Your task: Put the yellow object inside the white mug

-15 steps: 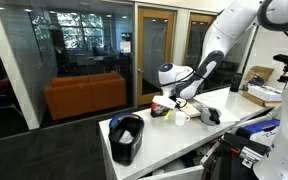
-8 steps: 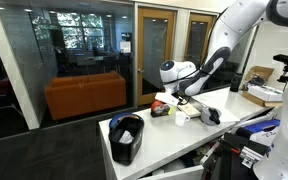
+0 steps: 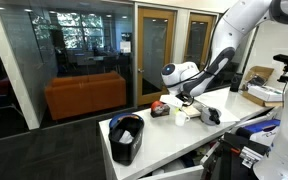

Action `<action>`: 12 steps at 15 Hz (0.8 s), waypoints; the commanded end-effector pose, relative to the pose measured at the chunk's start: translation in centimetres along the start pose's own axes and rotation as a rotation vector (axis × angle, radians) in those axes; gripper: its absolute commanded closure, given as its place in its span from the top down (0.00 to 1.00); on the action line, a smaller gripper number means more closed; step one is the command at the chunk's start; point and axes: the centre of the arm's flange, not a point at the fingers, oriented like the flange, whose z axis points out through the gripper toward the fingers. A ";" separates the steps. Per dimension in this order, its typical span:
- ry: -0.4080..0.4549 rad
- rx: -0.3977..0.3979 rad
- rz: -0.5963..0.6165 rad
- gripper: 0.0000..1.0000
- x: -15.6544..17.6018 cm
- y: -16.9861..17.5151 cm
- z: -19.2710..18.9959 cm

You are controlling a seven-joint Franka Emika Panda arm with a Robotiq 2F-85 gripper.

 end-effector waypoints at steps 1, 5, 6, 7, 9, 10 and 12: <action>0.049 -0.015 0.010 0.03 0.5 0.9 0.5; 0.086 -0.027 -0.022 0.03 0.1 0.9 1.2; 0.097 -0.027 -0.033 0.03 -0.2 0.9 1.3; 0.105 -0.027 -0.043 0.03 -0.6 0.9 1.3; 0.116 -0.031 -0.059 0.03 -1.3 1.0 1.5; 0.121 -0.032 -0.066 0.03 -1.6 1.0 1.5; 0.125 -0.039 -0.073 0.03 -1.8 1.0 1.8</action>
